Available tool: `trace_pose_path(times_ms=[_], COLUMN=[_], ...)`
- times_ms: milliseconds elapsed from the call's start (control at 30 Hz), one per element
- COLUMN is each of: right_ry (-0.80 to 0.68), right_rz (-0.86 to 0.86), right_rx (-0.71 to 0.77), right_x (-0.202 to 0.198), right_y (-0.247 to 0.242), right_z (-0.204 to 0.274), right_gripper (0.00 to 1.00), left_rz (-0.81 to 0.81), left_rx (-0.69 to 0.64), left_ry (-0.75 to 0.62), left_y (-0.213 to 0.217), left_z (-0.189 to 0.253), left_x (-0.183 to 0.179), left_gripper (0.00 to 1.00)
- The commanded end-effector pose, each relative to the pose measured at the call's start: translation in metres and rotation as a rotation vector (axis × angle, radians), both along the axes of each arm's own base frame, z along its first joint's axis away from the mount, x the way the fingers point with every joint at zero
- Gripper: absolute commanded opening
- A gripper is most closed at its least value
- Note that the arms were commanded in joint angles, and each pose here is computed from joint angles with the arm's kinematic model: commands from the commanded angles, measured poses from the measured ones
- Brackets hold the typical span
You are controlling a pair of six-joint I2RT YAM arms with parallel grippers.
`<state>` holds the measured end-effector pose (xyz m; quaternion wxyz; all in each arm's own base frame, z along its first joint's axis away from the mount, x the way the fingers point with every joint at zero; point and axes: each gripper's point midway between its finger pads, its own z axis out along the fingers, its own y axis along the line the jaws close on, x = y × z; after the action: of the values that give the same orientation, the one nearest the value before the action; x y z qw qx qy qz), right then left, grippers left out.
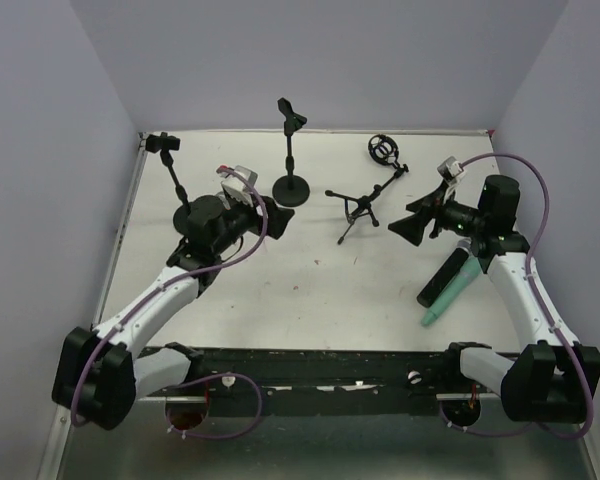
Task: Attach the microphones to the stand
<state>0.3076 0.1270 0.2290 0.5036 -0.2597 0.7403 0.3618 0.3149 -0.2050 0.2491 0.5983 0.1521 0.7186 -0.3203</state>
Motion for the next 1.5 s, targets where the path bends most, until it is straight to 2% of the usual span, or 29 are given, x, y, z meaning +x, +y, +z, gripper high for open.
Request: trace_pose_path(times_ms=[0,200,467,1033,1167,1267,1333,1467], right_ry=[-0.054,-0.072,-0.068,-0.061,-0.062,-0.062,-0.064,-0.066], right_rz=[0.104,0.142,0.155,0.181,0.202,0.205,0.209,0.217], right_rx=[-0.005,0.004,0.003,0.001,0.011,0.013,0.015,0.019], right_x=[-0.014,-0.018,-0.019,-0.021,-0.023,-0.024,-0.024,-0.026], right_y=[0.008,0.011,0.011,0.013,0.015,0.015,0.015,0.016], right_z=[0.006,0.008,0.007,0.008,0.009,0.01,0.01,0.011], right_gripper=[1.0,1.0,1.0,1.0,1.0,1.0,1.0,1.0], left_rz=[0.039,0.009,-0.012,-0.02,-0.016,0.009,0.017,0.018], left_rx=[0.027,0.048,0.07,0.093,0.078,0.071,0.075,0.067], left_ry=[-0.2,-0.254,-0.321,-0.266,-0.256,-0.25,-0.253,-0.243], left_y=[-0.01,-0.024,-0.037,-0.041,-0.043,-0.04,-0.039,-0.04], left_z=[0.025,0.024,0.015,-0.012,-0.014,-0.013,-0.014,-0.014], left_x=[0.054,0.112,0.165,0.211,0.216,0.219,0.22,0.224], left_gripper=[0.98,0.98,0.82,0.48,0.47,0.52,0.52,0.45])
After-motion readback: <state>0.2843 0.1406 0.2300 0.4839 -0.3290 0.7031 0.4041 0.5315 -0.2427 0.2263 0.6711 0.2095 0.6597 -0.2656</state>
